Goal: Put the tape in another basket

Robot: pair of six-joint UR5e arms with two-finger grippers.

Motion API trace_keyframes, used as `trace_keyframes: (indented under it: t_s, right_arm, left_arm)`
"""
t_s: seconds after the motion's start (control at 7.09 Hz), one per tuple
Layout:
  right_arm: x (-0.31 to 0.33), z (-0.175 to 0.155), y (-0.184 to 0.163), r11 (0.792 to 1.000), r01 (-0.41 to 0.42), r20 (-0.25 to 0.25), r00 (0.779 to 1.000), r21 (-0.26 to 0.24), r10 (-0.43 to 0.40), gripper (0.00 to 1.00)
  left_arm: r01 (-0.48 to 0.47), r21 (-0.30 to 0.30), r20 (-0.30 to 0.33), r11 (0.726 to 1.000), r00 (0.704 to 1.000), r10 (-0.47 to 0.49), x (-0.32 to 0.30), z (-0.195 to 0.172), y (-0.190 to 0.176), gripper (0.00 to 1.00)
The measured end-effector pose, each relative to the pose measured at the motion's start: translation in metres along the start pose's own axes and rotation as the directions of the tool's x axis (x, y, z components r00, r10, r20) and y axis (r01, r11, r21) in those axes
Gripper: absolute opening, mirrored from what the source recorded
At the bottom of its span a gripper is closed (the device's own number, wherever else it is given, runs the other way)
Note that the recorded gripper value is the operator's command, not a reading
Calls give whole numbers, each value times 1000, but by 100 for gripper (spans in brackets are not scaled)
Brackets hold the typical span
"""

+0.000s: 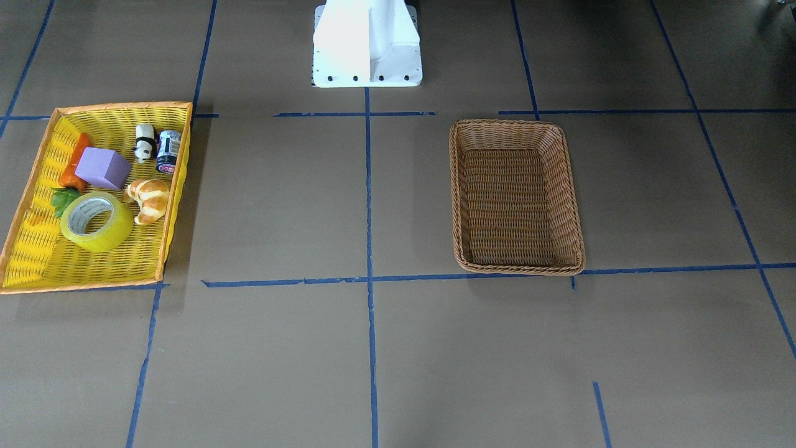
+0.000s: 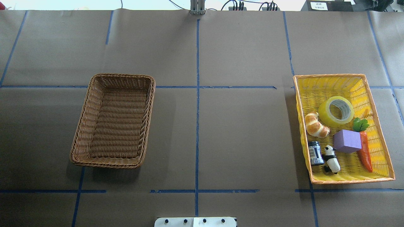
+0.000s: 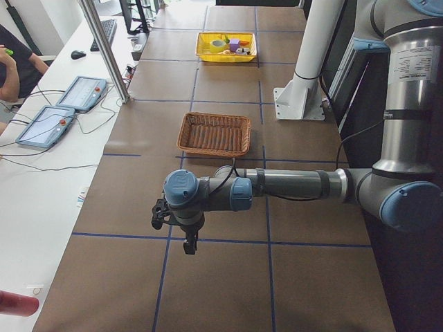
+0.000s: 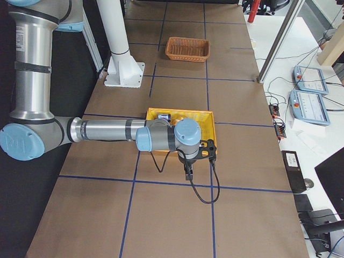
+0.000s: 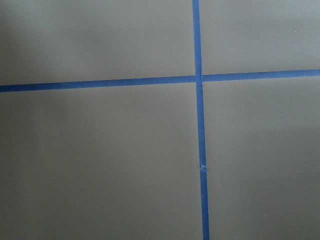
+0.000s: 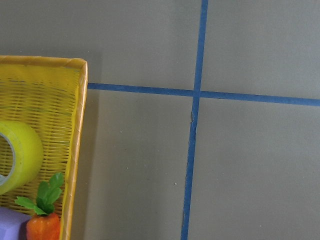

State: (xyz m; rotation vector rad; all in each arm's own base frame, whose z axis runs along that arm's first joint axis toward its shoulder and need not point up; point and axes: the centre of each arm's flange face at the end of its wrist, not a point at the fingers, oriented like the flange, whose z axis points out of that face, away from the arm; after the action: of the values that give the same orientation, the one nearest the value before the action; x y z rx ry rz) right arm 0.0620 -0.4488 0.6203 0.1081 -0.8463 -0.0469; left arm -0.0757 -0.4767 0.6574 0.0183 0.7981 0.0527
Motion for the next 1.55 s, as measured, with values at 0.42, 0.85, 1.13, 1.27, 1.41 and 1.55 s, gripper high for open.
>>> trace_keyframes:
  t_s: [0.42,0.85,1.13,1.27,1.41,1.55]
  right_arm:
    - [-7,-3,-4,1000,13,4,1000,7,-13,100]
    - [-70,-13,-25,997,71,21,997,24,-72,100]
    - [-123,-12,-46,991,134,37,990,28,-135,100]
    - [-137,-8,-56,988,155,38,987,25,-156,100]
    - [-149,6,-61,987,160,23,987,5,-160,100]
    - [-161,25,-63,988,151,-18,988,-12,-152,100]
  left_arm:
    - [-3,1,-1,1000,1000,3,1,-1,-1,100]
    - [-6,4,-1,1000,1000,6,2,-2,-1,100]
    - [-12,8,0,1000,1000,12,5,-3,-2,100]
    - [-13,9,0,1000,1000,13,5,-4,-3,100]
    - [-14,9,0,1000,1000,14,5,-4,-3,100]
    - [-13,7,0,1000,1000,13,4,-3,-2,100]
